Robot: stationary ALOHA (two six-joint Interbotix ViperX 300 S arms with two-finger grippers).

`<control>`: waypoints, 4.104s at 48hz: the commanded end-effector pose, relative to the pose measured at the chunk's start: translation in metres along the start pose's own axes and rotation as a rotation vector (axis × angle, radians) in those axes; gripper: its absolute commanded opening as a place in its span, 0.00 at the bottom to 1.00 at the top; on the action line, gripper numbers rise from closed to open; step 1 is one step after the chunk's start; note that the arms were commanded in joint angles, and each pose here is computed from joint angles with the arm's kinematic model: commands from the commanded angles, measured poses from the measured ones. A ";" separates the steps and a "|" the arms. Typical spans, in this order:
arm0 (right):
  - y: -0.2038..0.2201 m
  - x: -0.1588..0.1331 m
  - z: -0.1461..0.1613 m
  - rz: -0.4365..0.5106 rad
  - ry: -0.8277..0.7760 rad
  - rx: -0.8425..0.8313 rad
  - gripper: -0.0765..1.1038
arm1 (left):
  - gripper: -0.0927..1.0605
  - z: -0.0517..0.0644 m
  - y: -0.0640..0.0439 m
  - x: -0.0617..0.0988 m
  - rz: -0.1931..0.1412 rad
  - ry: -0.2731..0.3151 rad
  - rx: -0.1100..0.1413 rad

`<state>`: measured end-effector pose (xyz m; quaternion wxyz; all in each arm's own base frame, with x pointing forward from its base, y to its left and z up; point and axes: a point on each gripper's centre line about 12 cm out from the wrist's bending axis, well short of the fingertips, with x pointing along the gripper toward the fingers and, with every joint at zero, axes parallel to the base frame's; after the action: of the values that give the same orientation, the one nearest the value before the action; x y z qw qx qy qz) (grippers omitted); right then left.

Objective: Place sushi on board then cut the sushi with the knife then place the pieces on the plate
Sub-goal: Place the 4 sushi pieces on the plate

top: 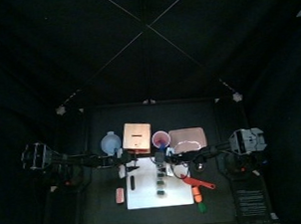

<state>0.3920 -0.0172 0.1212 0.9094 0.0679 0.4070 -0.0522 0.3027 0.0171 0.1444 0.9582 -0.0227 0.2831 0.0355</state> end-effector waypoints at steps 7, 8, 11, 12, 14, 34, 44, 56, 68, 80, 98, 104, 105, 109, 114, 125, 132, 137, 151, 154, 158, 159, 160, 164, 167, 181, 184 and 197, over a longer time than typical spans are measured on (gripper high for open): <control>0.002 0.003 0.010 0.003 -0.021 0.002 0.70 | 0.78 0.006 0.000 -0.001 0.000 -0.025 -0.001; 0.002 0.003 0.011 0.004 -0.024 0.003 0.68 | 0.78 0.006 0.000 -0.001 0.000 -0.023 0.002; 0.001 0.001 0.012 0.003 -0.026 0.005 0.60 | 0.78 0.005 0.000 -0.001 0.000 -0.022 0.000; 0.001 0.000 0.012 0.004 -0.029 0.005 0.58 | 0.78 0.005 0.000 -0.001 0.000 -0.022 0.000; 0.001 -0.003 0.014 0.004 -0.035 0.005 0.54 | 0.78 0.005 0.000 -0.001 0.000 -0.022 0.000; -0.005 -0.081 0.011 -0.030 -0.006 0.046 0.51 | 0.78 0.004 0.000 0.000 0.000 -0.014 -0.006; -0.036 -0.111 0.002 -0.079 -0.047 0.155 0.51 | 0.78 0.003 0.001 0.001 0.003 -0.009 -0.006; -0.094 -0.095 -0.018 -0.209 -0.002 0.225 0.51 | 0.78 0.001 0.002 0.000 0.006 -0.003 -0.008; -0.131 -0.069 -0.044 -0.278 0.102 0.274 0.59 | 0.78 -0.002 0.002 0.000 0.007 0.004 -0.014; -0.142 -0.060 -0.055 -0.298 0.149 0.286 0.73 | 0.78 -0.003 0.002 0.000 0.007 0.008 -0.014; -0.098 -0.105 -0.010 -0.237 0.006 0.190 0.74 | 0.78 -0.002 0.002 0.000 0.007 0.006 -0.017; -0.055 -0.111 0.005 -0.139 -0.049 0.115 0.74 | 0.78 -0.002 0.002 0.000 0.007 0.006 -0.017; -0.045 -0.111 0.008 -0.114 -0.059 0.100 0.74 | 0.78 -0.002 0.002 0.000 0.006 0.004 -0.017; -0.020 -0.107 0.012 -0.054 -0.066 0.066 0.74 | 0.78 -0.002 0.002 0.000 0.008 0.007 -0.020; 0.006 -0.095 0.017 0.010 -0.063 0.057 0.74 | 0.78 -0.001 0.002 0.000 0.009 0.004 -0.025; 0.035 -0.069 0.023 0.071 -0.049 0.040 0.75 | 0.78 -0.003 0.001 0.000 0.009 0.009 -0.036; 0.040 -0.050 0.021 0.071 -0.013 0.032 0.75 | 0.78 -0.003 0.001 0.000 0.009 0.011 -0.034; 0.045 -0.040 0.021 0.074 0.003 0.024 0.75 | 0.78 -0.003 0.001 0.000 0.007 0.009 -0.032; 0.051 -0.027 0.022 0.076 0.020 0.012 0.75 | 0.78 -0.003 0.001 0.000 0.007 0.009 -0.032; 0.050 -0.023 0.021 0.074 0.028 0.015 0.75 | 0.78 -0.004 0.001 0.000 0.007 0.012 -0.032; 0.050 -0.017 0.018 0.069 0.041 0.012 0.75 | 0.78 -0.004 0.001 0.000 0.007 0.012 -0.032; 0.049 -0.016 0.018 0.068 0.045 0.010 0.75 | 0.78 -0.004 0.001 0.000 0.007 0.011 -0.032; 0.049 -0.013 0.016 0.066 0.052 0.010 0.75 | 0.78 -0.004 0.001 0.000 0.007 0.011 -0.033; 0.049 -0.007 0.013 0.063 0.066 0.009 0.75 | 0.78 -0.006 0.001 0.000 0.008 0.017 -0.033; 0.049 -0.002 0.012 0.059 0.074 0.008 0.74 | 0.78 -0.006 0.001 -0.001 0.008 0.017 -0.035; 0.048 -0.010 0.013 0.059 0.068 0.012 0.51 | 0.78 -0.007 0.001 -0.001 0.008 0.018 -0.035; 0.046 -0.018 0.014 0.059 0.060 0.014 0.47 | 0.78 -0.007 0.001 -0.001 0.008 0.018 -0.033; 0.004 -0.082 0.006 0.000 0.026 0.104 0.47 | 0.78 -0.007 0.001 -0.001 0.008 0.018 -0.033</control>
<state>0.3567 0.0018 0.1584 0.8862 0.1042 0.4476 -0.0585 0.2956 0.0171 0.1352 0.9524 -0.0373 0.2995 0.0431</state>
